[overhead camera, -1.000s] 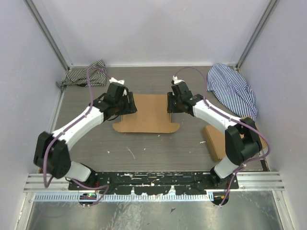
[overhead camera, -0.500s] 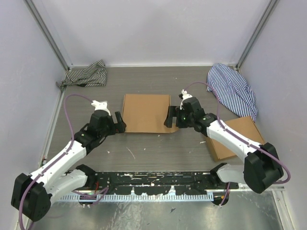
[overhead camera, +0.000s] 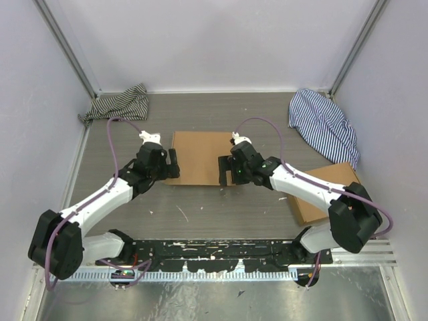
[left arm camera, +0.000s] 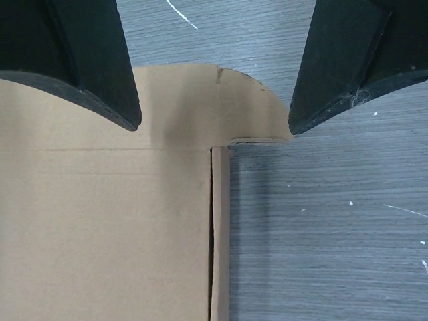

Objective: Fold the paper box

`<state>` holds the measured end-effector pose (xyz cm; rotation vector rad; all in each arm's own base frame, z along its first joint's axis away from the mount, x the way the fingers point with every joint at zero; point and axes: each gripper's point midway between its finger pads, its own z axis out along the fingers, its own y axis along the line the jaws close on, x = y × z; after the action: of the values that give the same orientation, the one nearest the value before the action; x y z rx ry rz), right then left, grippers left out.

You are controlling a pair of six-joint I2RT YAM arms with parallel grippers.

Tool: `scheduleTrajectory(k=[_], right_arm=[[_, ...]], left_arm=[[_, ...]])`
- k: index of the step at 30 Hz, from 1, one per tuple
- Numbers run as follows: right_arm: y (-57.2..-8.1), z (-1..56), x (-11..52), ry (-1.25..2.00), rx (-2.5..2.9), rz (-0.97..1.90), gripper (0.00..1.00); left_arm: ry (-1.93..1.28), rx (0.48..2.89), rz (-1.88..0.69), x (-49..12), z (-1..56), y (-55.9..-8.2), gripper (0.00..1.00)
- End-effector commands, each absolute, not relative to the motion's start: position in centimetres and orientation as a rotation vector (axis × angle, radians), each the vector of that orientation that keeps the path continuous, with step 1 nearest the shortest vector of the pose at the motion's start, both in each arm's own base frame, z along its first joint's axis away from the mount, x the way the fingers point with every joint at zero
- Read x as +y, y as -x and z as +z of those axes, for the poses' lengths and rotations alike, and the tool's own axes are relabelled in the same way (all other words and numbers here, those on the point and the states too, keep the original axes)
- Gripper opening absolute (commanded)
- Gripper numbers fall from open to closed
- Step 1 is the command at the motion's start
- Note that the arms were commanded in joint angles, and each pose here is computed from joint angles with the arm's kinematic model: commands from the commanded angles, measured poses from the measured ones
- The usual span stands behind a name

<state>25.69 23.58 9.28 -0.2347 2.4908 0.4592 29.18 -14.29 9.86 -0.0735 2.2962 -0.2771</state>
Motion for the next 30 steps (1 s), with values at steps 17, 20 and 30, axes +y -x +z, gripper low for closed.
scheduleTrajectory(k=[17, 20, 30], right_arm=[[-28.1, 10.0, 23.1, 0.206, 2.451, 0.337, 1.0], [-28.0, 9.9, 23.3, 0.215, 2.453, 0.345, 1.0], [-27.7, 9.5, 23.6, 0.222, 2.473, 0.372, 1.0]], left_arm=[[-0.002, 2.261, -0.375, -16.6, 9.3, -30.7, 0.98], [-0.015, 2.289, -0.372, -16.7, 8.2, -30.7, 0.98], [-0.033, 2.454, -0.329, -16.3, 5.1, -28.6, 0.98]])
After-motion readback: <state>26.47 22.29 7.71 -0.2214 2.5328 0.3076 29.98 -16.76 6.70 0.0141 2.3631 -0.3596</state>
